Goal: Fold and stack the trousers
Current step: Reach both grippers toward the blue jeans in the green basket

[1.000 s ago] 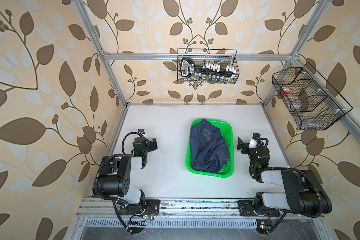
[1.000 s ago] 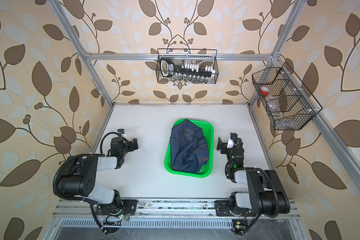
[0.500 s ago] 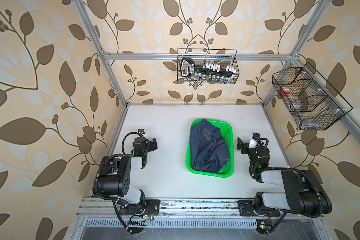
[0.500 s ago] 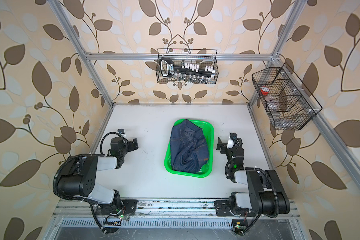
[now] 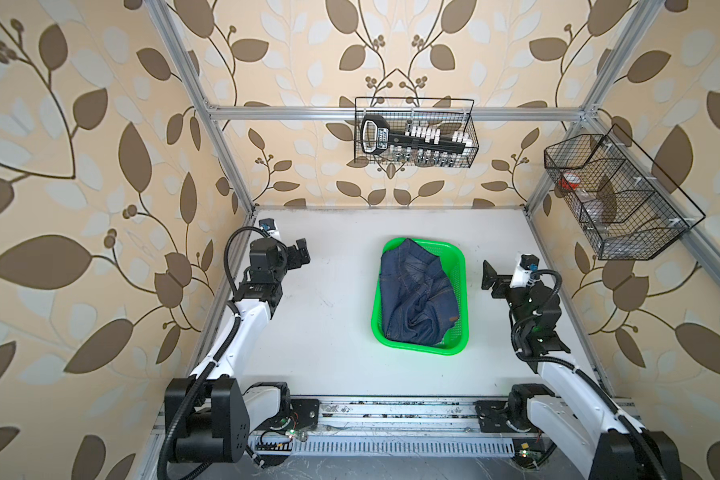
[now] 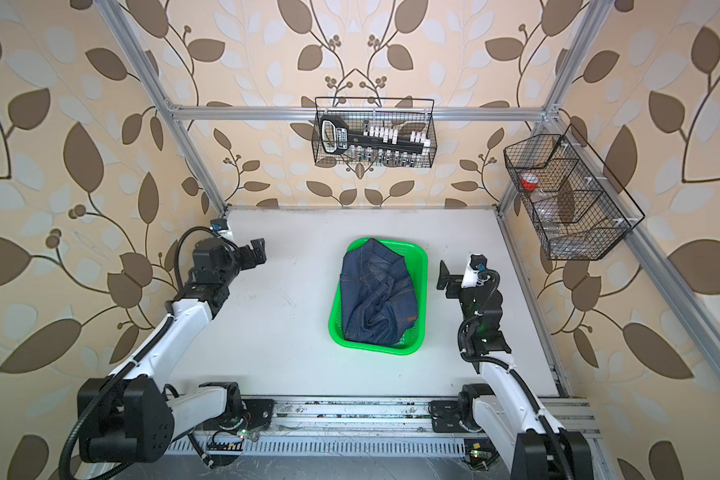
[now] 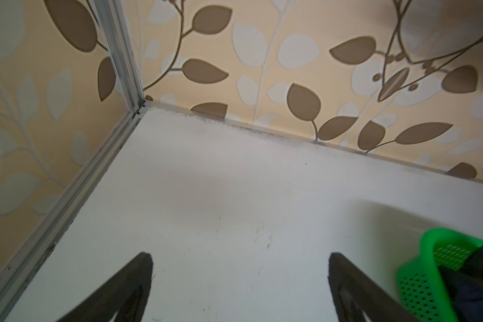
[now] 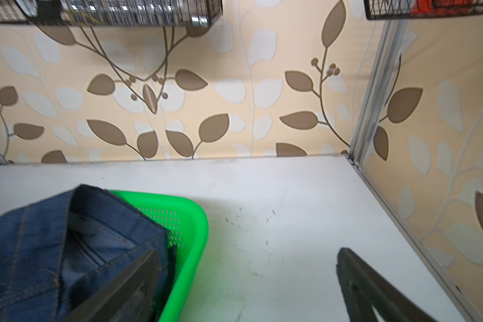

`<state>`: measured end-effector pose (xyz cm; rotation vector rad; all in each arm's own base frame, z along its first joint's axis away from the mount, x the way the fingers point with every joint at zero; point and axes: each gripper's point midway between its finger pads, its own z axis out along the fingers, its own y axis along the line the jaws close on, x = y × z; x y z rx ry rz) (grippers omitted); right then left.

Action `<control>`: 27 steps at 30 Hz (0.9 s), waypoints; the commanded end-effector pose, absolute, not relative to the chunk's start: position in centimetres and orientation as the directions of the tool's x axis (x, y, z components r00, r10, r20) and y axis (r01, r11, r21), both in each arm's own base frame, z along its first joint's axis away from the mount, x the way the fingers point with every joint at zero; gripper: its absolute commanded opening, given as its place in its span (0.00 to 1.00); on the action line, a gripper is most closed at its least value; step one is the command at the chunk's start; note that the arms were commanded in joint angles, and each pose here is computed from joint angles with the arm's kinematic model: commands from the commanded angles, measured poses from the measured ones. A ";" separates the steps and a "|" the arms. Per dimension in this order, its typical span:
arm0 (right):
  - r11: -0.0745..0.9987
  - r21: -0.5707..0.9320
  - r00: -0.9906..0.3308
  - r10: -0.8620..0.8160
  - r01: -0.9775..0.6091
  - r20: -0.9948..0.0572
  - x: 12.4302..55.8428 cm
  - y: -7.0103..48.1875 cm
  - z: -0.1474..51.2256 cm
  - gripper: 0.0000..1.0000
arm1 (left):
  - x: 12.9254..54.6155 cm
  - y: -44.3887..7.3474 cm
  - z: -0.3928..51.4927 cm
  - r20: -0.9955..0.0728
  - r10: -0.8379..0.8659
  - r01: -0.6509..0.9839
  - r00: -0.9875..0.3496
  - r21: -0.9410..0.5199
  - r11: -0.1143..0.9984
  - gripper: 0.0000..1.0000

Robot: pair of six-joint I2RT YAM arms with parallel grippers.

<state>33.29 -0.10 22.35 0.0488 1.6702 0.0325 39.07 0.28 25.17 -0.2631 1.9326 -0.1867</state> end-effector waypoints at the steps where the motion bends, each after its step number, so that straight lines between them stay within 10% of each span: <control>1: 0.989 0.129 -0.326 0.100 -0.069 -0.940 31.9 2.0 19.2 1.00 | 36.6 -3.2 25.2 -0.798 -0.355 -0.067 -0.488 -0.371 0.926 0.99; 27: 0.927 0.342 -0.762 0.106 -0.157 -0.639 29.7 7.8 16.6 0.94 | 30.6 -34.7 18.3 -0.524 0.176 0.371 -0.834 -0.295 0.881 0.99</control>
